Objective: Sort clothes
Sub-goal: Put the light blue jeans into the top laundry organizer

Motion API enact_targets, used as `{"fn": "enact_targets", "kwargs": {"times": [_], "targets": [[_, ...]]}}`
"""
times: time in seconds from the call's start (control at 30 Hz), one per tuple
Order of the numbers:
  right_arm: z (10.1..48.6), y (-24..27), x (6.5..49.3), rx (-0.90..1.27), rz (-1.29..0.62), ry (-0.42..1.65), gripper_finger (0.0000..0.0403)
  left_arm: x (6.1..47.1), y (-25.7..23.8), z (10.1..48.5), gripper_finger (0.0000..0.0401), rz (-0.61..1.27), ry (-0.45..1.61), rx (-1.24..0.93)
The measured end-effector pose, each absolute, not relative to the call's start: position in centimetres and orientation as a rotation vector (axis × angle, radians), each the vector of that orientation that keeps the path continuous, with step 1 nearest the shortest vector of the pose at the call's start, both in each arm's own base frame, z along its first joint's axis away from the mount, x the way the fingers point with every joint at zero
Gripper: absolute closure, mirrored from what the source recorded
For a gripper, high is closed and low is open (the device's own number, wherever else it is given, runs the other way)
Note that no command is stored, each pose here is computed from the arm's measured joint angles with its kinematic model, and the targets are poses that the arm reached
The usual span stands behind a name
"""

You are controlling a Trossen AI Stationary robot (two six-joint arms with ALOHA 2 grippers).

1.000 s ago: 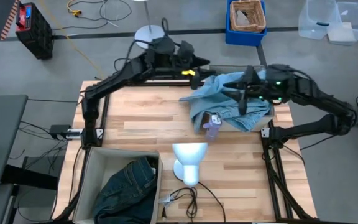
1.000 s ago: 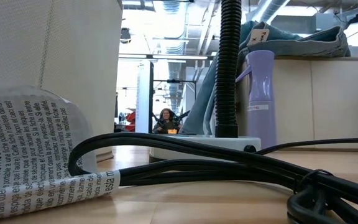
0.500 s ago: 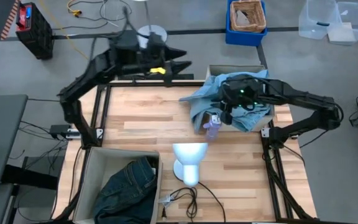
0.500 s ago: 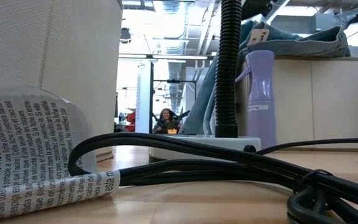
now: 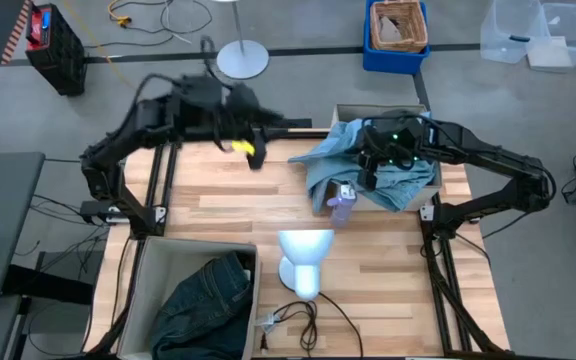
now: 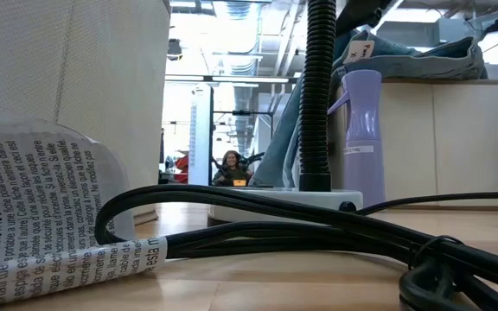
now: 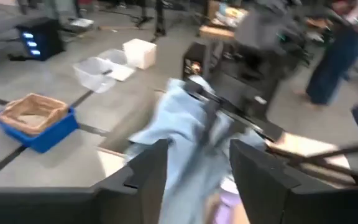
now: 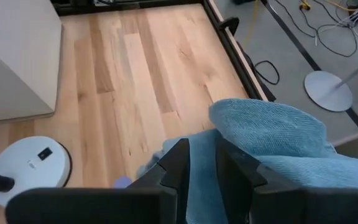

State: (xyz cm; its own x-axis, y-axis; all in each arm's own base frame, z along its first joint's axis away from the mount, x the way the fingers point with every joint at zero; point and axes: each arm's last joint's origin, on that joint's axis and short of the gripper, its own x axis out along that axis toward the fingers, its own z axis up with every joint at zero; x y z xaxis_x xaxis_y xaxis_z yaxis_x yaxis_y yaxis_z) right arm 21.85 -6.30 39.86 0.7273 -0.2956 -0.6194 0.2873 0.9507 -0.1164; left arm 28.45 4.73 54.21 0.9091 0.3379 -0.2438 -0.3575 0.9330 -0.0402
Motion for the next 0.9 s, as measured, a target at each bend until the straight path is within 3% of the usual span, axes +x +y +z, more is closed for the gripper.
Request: {"fn": "enact_targets", "kwargs": {"times": [0.17, 0.37, 0.63, 0.9], "targets": [[40.1, -6.3, 21.7, -0.015, -0.322, 0.670, 0.0310, 30.6, 2.8, 51.5, 0.0297, 0.281, 0.280, -0.063], [40.3, -6.1, 21.9, -0.023, -0.316, 0.640, 0.0310, 30.8, 2.1, 47.4, 0.0392, 0.186, 0.091, -0.139], [39.7, -6.0, 22.0, -0.025, -0.299, 0.698, 0.0310, 28.2, 2.6, 39.0, 0.0399, 0.208, -0.006, -0.388], [37.8, -7.9, 23.3, -0.010, -0.339, 0.808, 0.0310, 27.5, 2.4, 36.9, 0.0400, 0.204, -0.090, -0.443]]}}
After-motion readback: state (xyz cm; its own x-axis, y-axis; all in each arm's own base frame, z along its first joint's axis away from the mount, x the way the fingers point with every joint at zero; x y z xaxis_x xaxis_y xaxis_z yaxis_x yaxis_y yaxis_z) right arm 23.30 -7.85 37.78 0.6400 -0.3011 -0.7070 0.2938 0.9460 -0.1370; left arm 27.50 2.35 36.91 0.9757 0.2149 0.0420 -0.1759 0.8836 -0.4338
